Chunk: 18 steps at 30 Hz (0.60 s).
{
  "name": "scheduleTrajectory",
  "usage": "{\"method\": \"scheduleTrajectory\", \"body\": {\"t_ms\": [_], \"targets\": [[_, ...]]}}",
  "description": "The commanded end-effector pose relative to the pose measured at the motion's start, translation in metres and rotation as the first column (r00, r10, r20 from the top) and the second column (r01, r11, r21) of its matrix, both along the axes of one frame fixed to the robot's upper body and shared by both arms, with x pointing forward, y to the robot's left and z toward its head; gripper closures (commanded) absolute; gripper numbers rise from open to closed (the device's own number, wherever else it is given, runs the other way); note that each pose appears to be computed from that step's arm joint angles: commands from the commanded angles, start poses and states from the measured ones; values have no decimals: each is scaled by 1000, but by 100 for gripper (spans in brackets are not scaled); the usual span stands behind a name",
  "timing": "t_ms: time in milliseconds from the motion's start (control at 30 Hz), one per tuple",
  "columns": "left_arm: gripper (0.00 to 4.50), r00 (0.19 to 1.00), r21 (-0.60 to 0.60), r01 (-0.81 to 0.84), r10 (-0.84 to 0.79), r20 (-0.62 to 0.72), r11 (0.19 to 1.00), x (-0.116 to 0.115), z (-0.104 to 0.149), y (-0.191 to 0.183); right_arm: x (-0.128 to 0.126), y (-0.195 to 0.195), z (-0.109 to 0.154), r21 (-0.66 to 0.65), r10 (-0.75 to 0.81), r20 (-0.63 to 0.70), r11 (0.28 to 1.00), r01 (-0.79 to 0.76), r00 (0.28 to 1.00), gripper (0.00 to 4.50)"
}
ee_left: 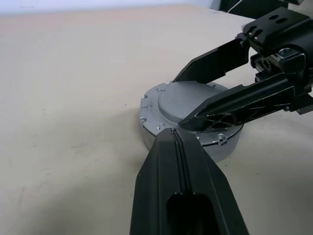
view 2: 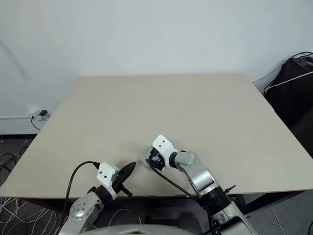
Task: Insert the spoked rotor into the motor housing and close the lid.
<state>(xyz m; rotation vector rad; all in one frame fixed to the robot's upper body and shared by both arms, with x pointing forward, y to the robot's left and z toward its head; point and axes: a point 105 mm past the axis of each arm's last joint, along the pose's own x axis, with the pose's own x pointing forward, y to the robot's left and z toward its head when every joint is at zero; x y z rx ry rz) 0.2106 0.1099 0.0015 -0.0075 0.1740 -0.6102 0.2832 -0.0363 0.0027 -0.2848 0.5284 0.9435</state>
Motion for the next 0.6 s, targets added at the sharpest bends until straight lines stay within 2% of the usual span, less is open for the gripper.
{"method": "scheduleTrajectory", "body": {"t_ms": [33, 600], "targets": [[450, 998, -3, 11, -10, 61, 1000, 6, 16, -3, -9, -16, -23, -77, -28, -91, 997, 21, 995, 131], [450, 998, 1, 12, -12, 54, 1000, 5, 15, -2, -11, -22, -32, -147, 25, -4, 989, -25, 1000, 131]]}}
